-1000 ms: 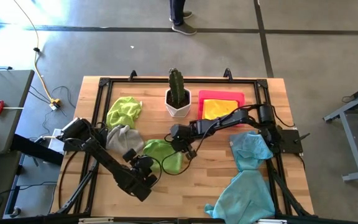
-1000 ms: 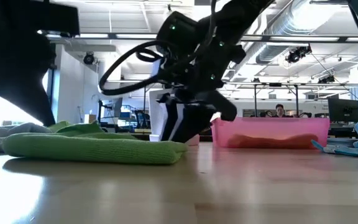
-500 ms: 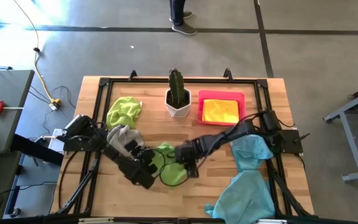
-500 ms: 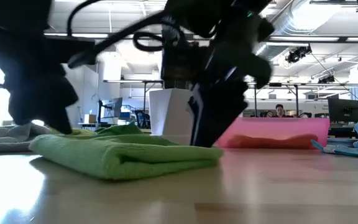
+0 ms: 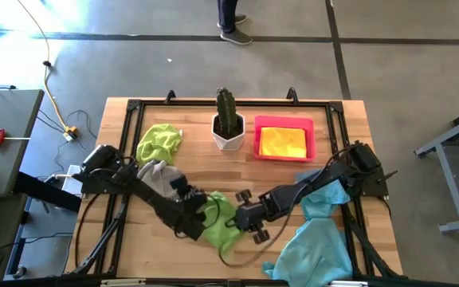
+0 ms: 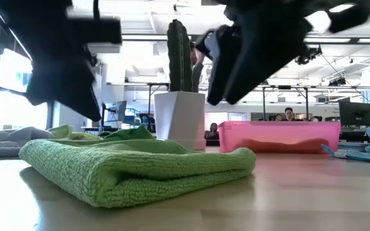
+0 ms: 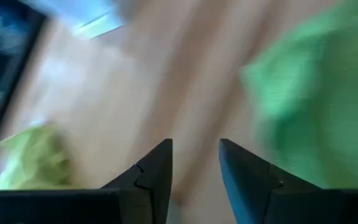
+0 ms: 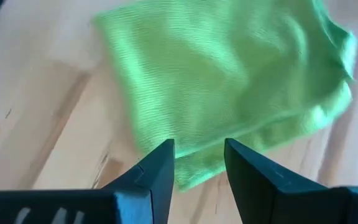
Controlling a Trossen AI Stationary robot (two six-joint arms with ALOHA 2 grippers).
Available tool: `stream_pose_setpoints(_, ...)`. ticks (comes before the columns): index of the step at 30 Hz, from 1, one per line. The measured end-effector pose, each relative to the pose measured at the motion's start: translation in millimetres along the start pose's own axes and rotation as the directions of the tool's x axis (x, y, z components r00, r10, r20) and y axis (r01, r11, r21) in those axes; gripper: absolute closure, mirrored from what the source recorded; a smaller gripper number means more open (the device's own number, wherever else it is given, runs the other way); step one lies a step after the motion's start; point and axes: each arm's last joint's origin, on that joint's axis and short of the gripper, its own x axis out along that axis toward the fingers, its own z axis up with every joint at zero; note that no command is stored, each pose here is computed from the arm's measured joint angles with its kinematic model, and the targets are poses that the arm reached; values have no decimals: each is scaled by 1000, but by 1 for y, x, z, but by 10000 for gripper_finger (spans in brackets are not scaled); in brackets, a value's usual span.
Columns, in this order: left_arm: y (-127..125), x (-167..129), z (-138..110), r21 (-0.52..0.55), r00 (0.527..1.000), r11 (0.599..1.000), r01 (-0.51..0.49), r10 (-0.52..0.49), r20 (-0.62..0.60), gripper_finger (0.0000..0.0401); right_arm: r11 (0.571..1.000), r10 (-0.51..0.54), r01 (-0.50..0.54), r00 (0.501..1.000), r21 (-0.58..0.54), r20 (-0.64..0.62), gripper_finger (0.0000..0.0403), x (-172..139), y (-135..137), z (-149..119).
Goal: Fold microfiber towels
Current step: Put the green microfiber towel into the red bin
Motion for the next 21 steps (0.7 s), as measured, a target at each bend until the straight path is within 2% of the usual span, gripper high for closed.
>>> stream_pose_setpoints(4,-27,-33,2,42,973,975,217,-219,66,282,986,28,-31,999,-161,-21,270,3,12,-2)
stream_pose_setpoints(6,-40,-47,1,51,937,943,327,-331,110,282,976,35,-41,999,-213,-29,270,7,18,-3)
stream_pose_setpoints(9,-53,-63,-3,56,885,899,434,-437,164,282,965,43,-46,999,-257,-17,270,13,26,-2)
stream_pose_setpoints(12,-58,-71,-7,21,861,879,477,-472,189,281,964,48,-42,999,-263,18,270,21,31,1)
stream_pose_setpoints(16,-59,-72,-9,-51,858,867,496,-480,182,274,969,61,-46,997,-244,53,266,27,33,4)
stream_pose_setpoints(21,-60,-73,-10,-61,847,850,524,-512,145,248,981,72,-51,992,-188,106,232,36,34,8)
